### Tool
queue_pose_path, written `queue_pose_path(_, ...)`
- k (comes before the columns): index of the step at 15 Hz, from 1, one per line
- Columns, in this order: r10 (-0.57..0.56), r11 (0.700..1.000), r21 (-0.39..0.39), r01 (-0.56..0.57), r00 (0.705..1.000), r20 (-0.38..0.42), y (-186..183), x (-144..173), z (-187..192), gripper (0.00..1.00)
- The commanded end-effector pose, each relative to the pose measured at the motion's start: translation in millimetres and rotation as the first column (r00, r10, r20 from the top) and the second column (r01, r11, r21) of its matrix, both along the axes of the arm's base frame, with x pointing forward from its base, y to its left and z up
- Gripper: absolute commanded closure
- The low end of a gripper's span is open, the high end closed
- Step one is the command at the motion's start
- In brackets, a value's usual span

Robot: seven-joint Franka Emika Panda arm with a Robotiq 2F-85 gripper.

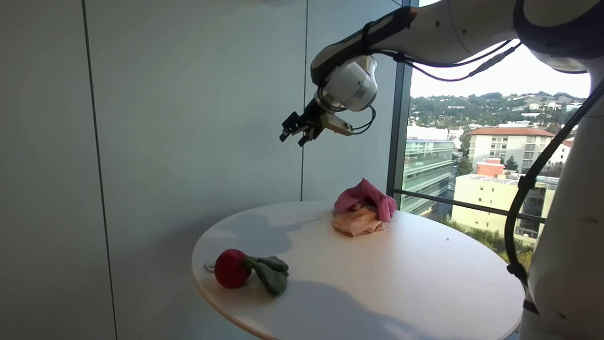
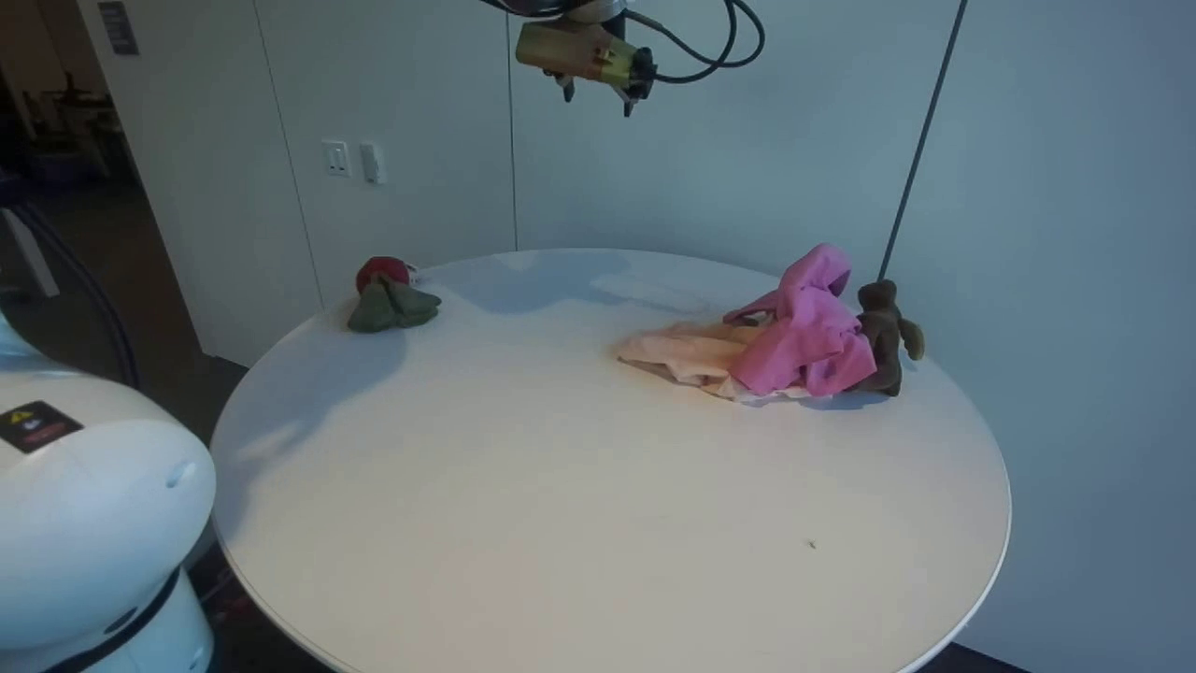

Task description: Move the items on the left to the right side of the table.

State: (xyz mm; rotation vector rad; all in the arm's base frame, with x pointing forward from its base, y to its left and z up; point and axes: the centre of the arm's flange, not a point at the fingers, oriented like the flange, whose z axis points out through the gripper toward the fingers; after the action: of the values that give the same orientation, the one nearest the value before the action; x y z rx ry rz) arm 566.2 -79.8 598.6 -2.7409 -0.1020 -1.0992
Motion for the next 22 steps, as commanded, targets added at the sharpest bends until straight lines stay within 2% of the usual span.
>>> queue_pose_path(1, 0.184, 0.982, 0.060, -0.179, 0.980, -0.080, 40, -31, -17, 0.00)
queue_pose_path(3, 0.288, 0.957, 0.079, -0.279, 0.945, -0.154, 61, -44, -35, 0.00)
queue_pose_path(5, 0.387, 0.922, 0.074, -0.380, 0.894, -0.225, 79, -58, -59, 0.00)
queue_pose_path(8, 0.515, 0.849, 0.054, -0.525, 0.802, -0.303, 99, -83, -94, 0.00)
queue_pose_path(9, 0.554, 0.820, 0.035, -0.571, 0.777, -0.299, 108, -92, -108, 0.00)
queue_pose_path(13, 0.629, 0.756, -0.015, -0.654, 0.733, -0.260, 143, -115, -146, 0.00)
queue_pose_path(17, 0.692, 0.686, -0.037, -0.726, 0.668, -0.273, 182, -134, -164, 0.00)
queue_pose_path(19, 0.711, 0.672, -0.037, -0.739, 0.659, -0.246, 202, -137, -172, 0.00)
queue_pose_path(22, 0.706, 0.680, -0.052, -0.731, 0.672, -0.223, 225, -137, -188, 0.00)
